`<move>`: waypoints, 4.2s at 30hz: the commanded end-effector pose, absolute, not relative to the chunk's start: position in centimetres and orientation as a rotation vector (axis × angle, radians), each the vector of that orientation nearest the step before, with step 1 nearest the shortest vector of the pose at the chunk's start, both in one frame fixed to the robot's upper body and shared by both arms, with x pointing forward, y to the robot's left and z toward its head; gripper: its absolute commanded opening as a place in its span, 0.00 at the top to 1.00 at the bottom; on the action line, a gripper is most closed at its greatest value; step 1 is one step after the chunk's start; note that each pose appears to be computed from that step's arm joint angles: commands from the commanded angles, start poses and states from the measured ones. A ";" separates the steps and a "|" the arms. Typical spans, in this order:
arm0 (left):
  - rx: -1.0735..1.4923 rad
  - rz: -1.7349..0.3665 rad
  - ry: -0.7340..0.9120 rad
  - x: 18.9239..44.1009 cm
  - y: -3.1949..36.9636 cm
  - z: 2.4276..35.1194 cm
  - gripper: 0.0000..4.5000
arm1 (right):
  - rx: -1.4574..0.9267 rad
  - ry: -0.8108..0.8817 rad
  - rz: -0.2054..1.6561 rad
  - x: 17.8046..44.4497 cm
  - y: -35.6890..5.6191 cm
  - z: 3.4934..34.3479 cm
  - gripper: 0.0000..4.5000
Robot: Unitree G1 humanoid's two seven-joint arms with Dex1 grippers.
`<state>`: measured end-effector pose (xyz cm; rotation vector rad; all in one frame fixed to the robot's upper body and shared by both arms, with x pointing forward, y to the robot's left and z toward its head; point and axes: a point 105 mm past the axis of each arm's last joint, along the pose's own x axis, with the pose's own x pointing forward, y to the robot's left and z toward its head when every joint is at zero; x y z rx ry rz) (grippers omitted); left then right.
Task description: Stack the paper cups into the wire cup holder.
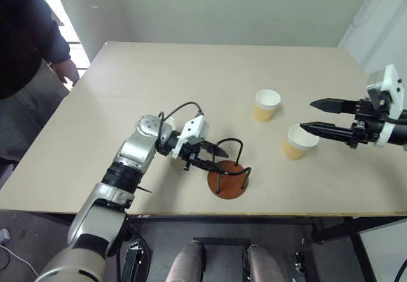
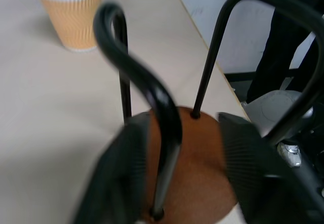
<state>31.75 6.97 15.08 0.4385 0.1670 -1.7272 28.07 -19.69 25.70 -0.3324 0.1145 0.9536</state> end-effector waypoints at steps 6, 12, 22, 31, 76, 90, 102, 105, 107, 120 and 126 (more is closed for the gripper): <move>0.486 -1.724 0.067 32.0 6.8 17.8 0.02 | -0.364 0.085 0.945 27.8 -19.8 26.7 0.24; 0.542 -1.717 0.007 32.1 6.9 20.1 0.02 | -0.359 0.076 0.944 28.0 -19.8 26.9 0.24; 0.623 -1.676 -0.057 32.4 7.5 23.3 0.02 | -0.366 0.043 0.919 28.9 -19.9 27.7 0.24; 0.606 -1.253 -0.157 37.2 10.7 28.2 0.02 | -0.526 0.013 0.872 31.8 -20.2 28.5 0.24; 0.479 -1.119 -0.096 37.2 14.5 27.9 0.01 | -1.210 0.217 0.931 44.1 -14.9 21.2 0.69; 0.496 -1.215 -0.031 36.7 14.3 26.9 0.01 | -1.028 0.139 1.158 38.1 -14.5 27.9 0.99; 0.543 -1.332 0.033 36.1 13.7 25.9 0.01 | -0.774 0.158 1.400 26.2 -10.7 32.0 0.99; 0.555 -1.361 0.040 36.1 13.1 25.6 0.01 | -0.758 0.153 1.413 25.3 -9.6 32.0 0.99; 0.563 -1.367 0.041 36.3 12.9 25.4 0.01 | -0.767 0.153 1.412 25.1 -9.3 31.7 0.99; 0.576 -1.390 0.035 37.1 12.3 25.4 0.01 | -0.785 0.214 1.435 24.7 -8.8 28.9 0.99; 0.574 -1.392 0.028 37.3 12.2 25.3 0.01 | -0.763 0.226 1.470 23.8 -8.1 28.6 0.99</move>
